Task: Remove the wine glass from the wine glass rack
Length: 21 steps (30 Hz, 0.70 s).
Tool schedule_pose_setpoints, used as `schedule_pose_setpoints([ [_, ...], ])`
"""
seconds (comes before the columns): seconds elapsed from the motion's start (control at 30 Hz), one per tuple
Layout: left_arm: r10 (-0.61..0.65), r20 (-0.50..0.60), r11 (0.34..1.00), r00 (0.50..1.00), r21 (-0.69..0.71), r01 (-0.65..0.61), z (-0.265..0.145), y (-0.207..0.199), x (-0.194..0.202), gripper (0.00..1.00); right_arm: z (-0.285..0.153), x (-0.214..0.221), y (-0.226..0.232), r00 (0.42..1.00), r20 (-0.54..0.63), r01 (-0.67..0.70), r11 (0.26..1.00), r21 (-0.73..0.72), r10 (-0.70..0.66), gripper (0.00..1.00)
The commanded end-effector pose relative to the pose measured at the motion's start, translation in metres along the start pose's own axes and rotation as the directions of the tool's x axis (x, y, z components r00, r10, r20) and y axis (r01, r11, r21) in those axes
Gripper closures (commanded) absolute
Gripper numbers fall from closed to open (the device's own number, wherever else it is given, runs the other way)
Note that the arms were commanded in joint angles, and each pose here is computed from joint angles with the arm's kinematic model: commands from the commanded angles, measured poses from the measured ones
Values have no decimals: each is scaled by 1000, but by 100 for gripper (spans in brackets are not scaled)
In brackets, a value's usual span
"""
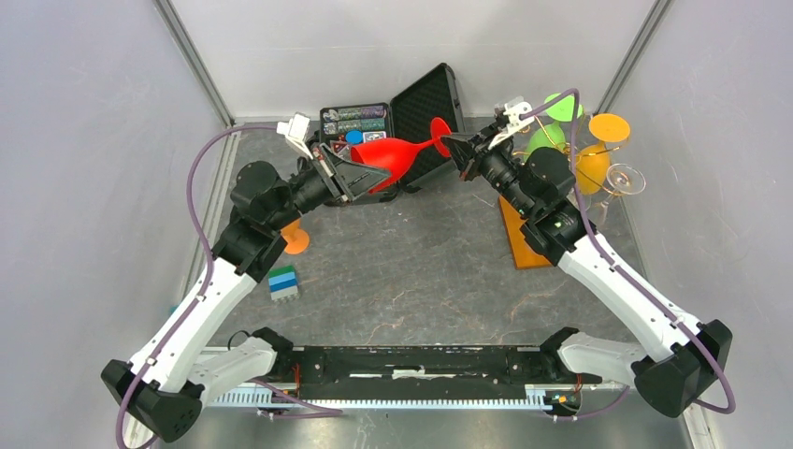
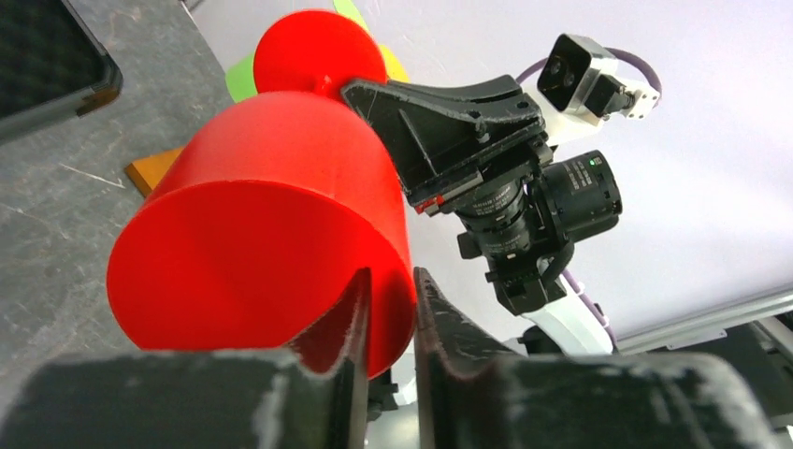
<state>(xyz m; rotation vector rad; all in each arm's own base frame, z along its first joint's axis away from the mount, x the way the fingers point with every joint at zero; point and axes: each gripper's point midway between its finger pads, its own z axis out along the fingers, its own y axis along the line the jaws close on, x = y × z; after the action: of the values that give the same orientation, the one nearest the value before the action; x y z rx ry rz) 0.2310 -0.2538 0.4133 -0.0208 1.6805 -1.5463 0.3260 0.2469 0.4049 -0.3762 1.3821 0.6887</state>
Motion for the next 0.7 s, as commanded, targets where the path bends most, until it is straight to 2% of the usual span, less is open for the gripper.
schedule_pose_setpoints([
  [0.0,177,35,984,984,14,-177,5,-16,-16,86,2,-6,-7,1000,2,28,999,41,-28,100],
  [0.1,254,-35,965,967,-57,-256,7,-2,-13,98,7,5,-14,998,-59,30,997,73,-26,100],
  [0.23,284,-76,956,956,-56,-288,11,4,-9,98,9,14,-15,996,-92,22,997,78,-14,100],
  [0.4,316,-76,942,946,-91,-323,11,13,-11,98,10,12,-11,996,-94,4,998,63,2,99],
  [0.5,342,-80,929,936,-120,-349,7,17,-13,98,10,10,-10,995,-95,5,998,59,1,89],
  [0.67,378,-102,904,920,-174,-390,0,22,-16,98,8,5,-4,996,-91,5,1000,27,-2,58],
])
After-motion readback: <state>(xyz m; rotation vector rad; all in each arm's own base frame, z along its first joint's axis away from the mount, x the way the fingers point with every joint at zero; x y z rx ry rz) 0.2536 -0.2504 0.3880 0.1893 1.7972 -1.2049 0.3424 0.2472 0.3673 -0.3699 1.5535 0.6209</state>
